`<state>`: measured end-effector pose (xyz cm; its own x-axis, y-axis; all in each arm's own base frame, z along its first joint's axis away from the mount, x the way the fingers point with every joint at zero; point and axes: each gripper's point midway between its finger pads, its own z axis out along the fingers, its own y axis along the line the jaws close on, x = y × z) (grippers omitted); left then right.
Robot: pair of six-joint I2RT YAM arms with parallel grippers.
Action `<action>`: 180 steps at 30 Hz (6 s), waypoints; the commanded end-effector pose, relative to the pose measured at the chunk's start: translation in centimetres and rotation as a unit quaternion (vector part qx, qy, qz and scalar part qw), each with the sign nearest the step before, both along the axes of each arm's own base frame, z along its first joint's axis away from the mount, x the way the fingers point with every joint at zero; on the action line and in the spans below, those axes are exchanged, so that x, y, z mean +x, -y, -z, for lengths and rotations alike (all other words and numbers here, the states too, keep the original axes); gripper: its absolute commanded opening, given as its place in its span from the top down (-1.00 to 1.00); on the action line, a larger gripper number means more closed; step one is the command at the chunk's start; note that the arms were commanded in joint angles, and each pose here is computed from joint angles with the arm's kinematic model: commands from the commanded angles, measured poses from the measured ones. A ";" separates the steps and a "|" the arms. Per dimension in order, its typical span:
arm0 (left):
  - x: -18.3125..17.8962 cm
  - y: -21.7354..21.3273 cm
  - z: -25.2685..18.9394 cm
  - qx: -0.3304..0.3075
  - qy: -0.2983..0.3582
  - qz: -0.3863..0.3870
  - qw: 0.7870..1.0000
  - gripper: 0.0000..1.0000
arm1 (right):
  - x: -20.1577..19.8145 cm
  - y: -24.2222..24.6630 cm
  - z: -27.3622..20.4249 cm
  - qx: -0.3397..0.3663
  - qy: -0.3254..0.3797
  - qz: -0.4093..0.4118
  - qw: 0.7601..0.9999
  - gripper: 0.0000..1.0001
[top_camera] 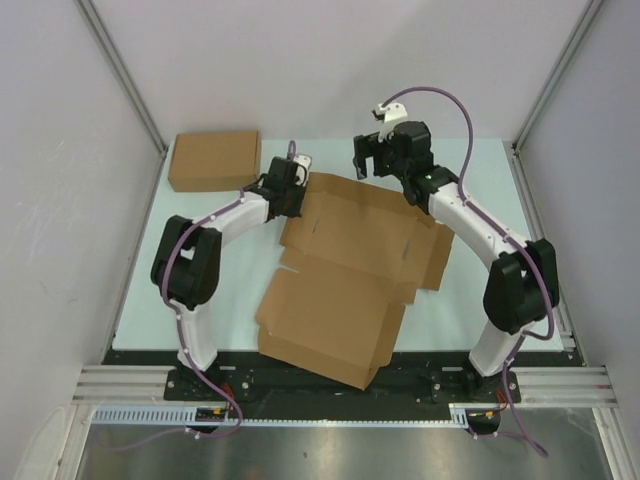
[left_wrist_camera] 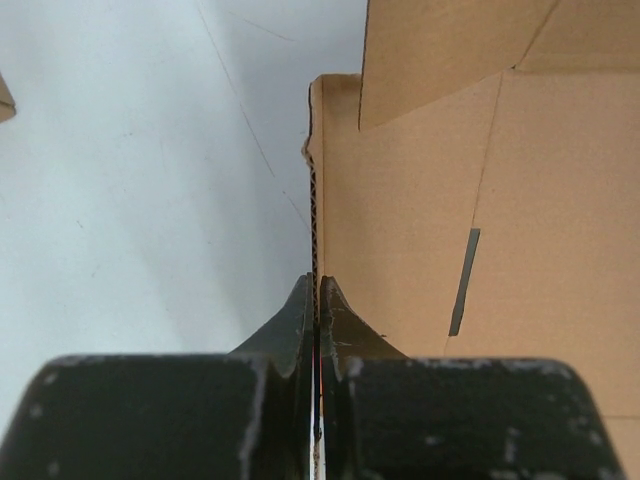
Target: Fold the paper box
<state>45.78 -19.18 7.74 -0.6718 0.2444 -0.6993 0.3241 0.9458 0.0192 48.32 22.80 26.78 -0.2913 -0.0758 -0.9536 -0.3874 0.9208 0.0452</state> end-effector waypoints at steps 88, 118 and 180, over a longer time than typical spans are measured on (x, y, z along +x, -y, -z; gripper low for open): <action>2.3 5.5 -12.1 -0.279 0.090 -0.039 0.955 0.90 | -9.3 -4.9 9.1 -0.122 -0.123 -0.146 0.974 1.00; -2.2 11.0 -6.5 -0.318 0.007 0.008 0.948 0.94 | -9.5 -6.0 9.8 -0.125 -0.120 -0.158 0.972 1.00; -7.5 -7.6 -0.3 -0.154 -0.012 -0.301 0.941 0.53 | -9.7 -3.5 8.8 -0.176 -0.110 -0.108 0.972 1.00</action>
